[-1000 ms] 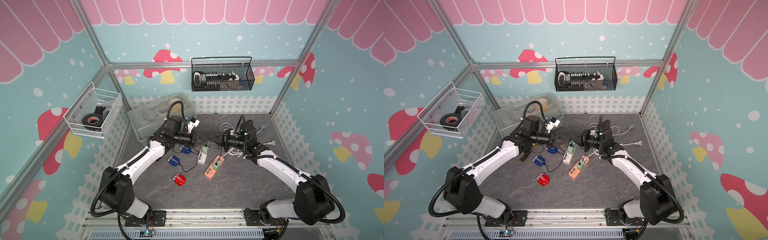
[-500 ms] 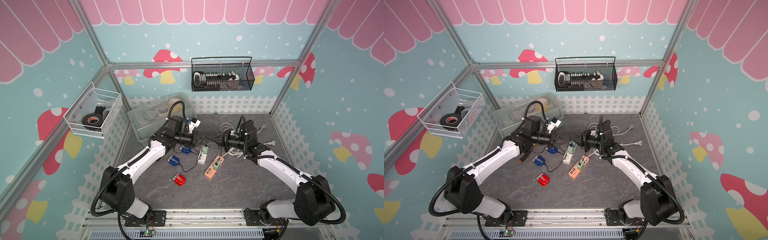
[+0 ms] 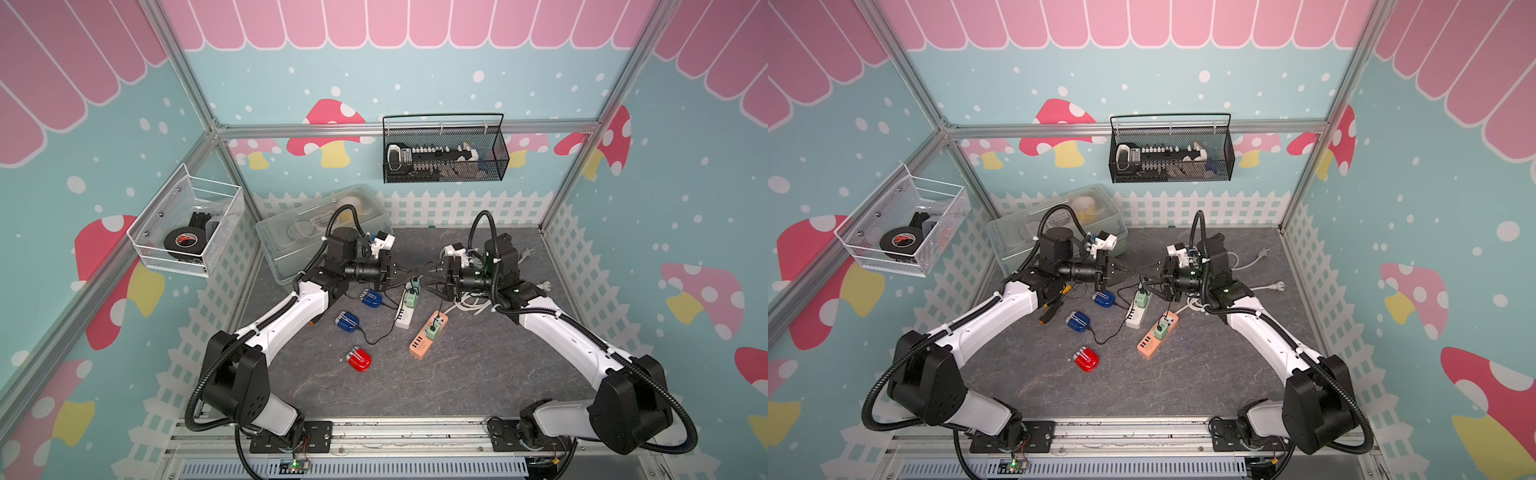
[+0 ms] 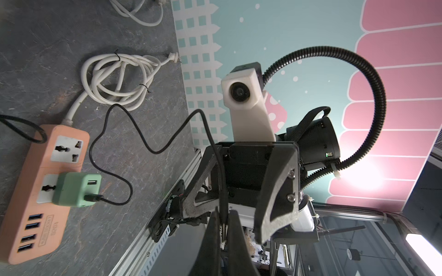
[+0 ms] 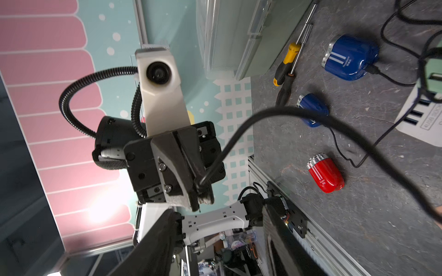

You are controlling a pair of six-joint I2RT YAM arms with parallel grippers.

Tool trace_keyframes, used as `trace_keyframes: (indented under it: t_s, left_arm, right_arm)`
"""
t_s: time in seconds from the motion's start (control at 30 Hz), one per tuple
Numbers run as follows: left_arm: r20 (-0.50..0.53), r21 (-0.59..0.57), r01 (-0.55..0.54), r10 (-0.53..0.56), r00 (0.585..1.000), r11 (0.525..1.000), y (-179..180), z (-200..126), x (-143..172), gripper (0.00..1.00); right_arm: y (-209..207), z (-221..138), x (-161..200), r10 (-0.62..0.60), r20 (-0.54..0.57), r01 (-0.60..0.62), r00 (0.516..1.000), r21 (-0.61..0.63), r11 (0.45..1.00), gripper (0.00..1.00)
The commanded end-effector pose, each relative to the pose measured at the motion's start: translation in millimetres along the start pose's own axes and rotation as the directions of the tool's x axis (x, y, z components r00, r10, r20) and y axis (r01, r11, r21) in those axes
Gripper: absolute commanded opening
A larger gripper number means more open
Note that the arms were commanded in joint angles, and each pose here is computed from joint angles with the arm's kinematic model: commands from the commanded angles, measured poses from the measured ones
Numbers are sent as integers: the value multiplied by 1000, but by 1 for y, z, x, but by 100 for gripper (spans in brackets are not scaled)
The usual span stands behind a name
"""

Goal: Charge the electric shaver
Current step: Pick up the charging cable from the center of the board.

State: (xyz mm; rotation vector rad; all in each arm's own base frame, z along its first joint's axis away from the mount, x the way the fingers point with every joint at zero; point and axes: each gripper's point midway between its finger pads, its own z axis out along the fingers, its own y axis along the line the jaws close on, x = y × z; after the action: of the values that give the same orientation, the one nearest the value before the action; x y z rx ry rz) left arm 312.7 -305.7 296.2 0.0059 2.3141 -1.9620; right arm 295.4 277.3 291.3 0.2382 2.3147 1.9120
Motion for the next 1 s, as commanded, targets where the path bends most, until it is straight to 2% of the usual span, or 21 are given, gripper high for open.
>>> trace_keyframes:
  t_s: [0.0,0.27,0.6,0.77,0.97]
  left_arm:
    - [-42,73,112,-110,993,991,-15,-2,4,0]
    - [-46,118,197,-193,980,973,-22,-6,3,0]
    - [-48,138,232,-228,973,963,-20,-4,2,0]
    - [-55,142,223,-217,975,964,-23,0,0,0]
    - [-66,139,225,-218,974,964,-22,3,2,0]
  right_arm:
    - [25,-1,6,-131,-49,126,990,-99,987,58]
    - [23,-9,0,-82,-28,77,996,-146,986,39]
    - [39,-13,-15,-58,-18,53,998,-211,976,37]
    - [26,-10,-12,-26,-41,18,999,-169,985,36]
    - [24,-7,-19,2,-28,-7,1000,-174,985,28]
